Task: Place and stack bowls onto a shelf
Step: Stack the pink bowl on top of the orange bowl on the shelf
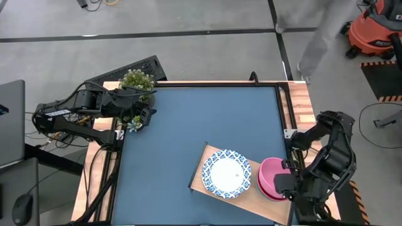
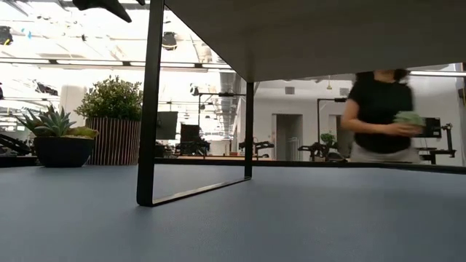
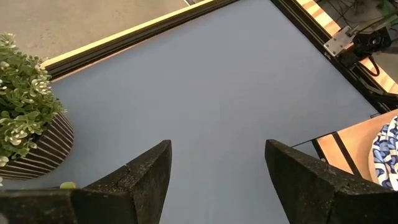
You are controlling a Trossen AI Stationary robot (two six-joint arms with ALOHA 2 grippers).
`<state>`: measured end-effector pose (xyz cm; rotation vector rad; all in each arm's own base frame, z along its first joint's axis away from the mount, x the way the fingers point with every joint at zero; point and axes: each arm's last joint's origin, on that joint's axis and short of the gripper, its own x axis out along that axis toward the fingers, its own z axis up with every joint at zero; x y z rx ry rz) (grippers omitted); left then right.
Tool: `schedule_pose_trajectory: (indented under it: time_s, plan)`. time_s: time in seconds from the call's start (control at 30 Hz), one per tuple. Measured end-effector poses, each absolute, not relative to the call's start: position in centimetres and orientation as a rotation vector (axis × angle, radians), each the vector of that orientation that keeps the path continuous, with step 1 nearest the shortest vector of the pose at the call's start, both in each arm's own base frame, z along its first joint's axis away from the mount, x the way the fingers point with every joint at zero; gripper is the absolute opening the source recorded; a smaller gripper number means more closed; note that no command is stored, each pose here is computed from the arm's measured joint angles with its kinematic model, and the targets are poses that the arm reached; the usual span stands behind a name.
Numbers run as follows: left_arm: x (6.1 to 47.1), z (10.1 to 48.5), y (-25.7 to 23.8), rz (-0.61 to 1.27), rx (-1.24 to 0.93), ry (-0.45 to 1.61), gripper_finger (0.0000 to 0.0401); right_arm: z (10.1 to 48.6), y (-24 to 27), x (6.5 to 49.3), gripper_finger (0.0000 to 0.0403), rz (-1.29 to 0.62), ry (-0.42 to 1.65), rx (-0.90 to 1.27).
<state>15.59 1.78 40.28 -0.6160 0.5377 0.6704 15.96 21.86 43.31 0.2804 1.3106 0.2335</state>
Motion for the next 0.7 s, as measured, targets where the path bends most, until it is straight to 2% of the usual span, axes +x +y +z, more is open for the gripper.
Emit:
schedule_pose_trajectory:
  time_s: [0.53, 0.7]
  plan:
    - [15.6, 40.3, 1.8, 0.668, -0.606, 0.541, 0.0243, 43.6, 20.8, 16.7, 0.0126, 0.23, 1.345, 0.352]
    - [15.6, 40.3, 1.8, 0.668, -0.606, 0.541, 0.0243, 45.0, 19.5, 15.8, 0.0133, 0.208, 1.333, 0.477]
